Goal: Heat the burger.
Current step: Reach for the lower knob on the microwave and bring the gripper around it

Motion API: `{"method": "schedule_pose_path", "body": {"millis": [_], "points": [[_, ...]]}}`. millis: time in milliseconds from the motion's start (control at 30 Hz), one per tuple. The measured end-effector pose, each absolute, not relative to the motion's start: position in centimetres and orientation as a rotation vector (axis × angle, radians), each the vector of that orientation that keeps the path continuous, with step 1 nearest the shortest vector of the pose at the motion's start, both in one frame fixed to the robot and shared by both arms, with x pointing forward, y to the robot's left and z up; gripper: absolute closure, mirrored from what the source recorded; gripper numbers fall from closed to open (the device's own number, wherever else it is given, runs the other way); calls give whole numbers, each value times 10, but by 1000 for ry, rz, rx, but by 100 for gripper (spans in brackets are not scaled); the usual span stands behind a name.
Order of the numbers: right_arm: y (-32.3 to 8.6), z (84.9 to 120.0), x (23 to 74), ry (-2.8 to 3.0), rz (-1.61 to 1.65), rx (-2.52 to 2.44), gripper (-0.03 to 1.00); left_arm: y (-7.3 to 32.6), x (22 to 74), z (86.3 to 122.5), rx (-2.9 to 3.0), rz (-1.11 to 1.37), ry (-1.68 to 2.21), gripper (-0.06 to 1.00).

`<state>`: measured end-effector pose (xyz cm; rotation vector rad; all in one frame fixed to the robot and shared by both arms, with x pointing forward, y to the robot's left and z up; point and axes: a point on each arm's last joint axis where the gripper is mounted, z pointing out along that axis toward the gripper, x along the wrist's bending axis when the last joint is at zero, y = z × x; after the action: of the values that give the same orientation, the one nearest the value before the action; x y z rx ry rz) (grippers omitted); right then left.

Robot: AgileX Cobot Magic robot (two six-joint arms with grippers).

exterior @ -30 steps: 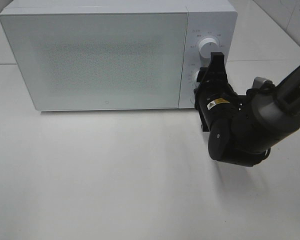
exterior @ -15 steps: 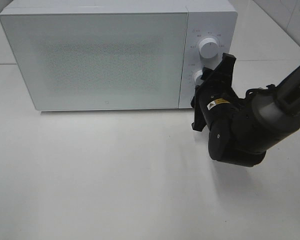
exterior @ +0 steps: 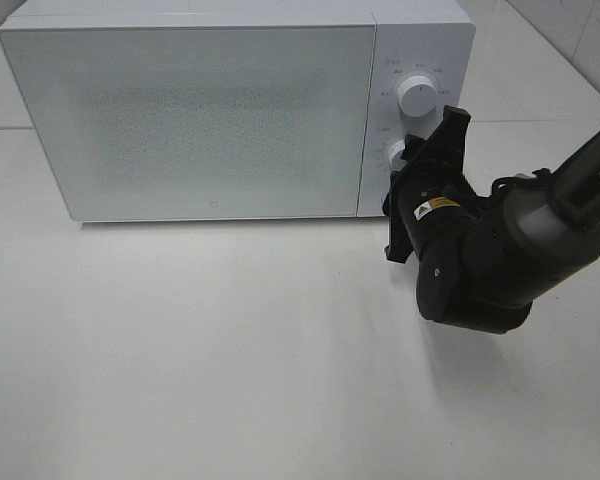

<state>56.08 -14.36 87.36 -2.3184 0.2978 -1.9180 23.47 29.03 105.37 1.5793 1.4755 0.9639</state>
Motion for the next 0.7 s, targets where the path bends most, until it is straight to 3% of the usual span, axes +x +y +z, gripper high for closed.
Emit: {"method": "schedule_pose_path", "body": {"millis": [567, 700], "points": [[-144, 874, 561, 274, -1960, -2380, 52, 290, 235, 1054, 1579, 964, 1475, -5], [-144, 874, 561, 274, -1954, -2383, 45, 290, 235, 1054, 1579, 964, 1475, -5]]}}
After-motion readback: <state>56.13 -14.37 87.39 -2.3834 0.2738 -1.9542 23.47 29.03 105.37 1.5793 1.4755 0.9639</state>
